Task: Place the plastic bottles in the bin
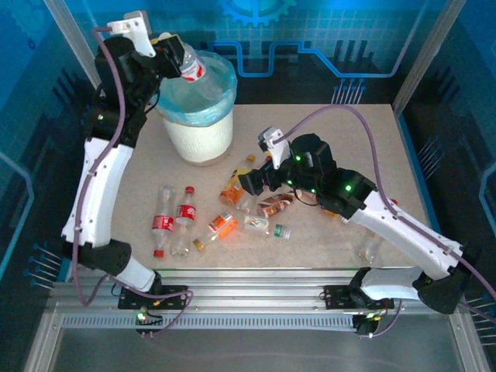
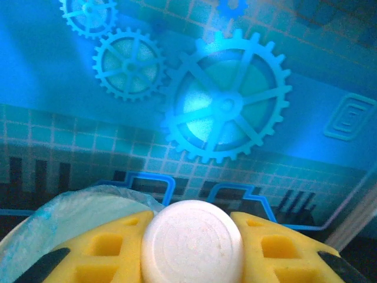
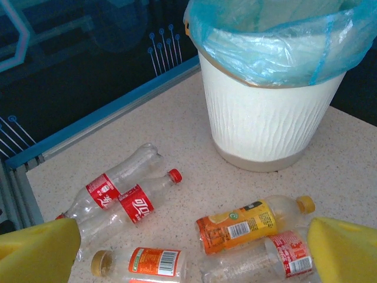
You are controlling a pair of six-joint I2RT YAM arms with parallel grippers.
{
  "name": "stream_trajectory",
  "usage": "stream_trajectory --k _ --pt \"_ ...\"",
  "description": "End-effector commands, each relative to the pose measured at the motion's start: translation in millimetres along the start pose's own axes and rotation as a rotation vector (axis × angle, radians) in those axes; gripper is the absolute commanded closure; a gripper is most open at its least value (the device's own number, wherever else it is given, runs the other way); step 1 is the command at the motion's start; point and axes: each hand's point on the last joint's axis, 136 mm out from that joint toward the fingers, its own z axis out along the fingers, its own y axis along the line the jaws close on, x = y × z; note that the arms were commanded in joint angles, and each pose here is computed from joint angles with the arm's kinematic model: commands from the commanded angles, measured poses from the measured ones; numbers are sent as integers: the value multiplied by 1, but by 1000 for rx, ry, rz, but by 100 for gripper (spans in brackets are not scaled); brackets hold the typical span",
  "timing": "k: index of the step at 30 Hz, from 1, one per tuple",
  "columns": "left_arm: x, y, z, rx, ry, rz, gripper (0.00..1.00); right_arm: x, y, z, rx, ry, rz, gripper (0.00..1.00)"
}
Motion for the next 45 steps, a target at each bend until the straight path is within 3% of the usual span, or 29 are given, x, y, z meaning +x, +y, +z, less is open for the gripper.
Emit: stream_trajectory --k 1,9,28,31,36,45 --pt "-26 11 13 -41 -94 12 100 -11 -2 -3 10 -6 2 0" --pt "-13 43 60 -129 -86 4 100 4 -4 -6 15 43 45 0" --pt "111 77 134 -170 222 71 99 39 -12 -1 40 144 102 4" --pt "125 81 138 -171 259 70 94 42 -13 3 34 164 114 4" --pt "127 79 139 -159 265 63 57 44 -13 5 31 178 117 4" --pt "107 70 130 -138 235 55 53 45 -15 8 32 186 125 3"
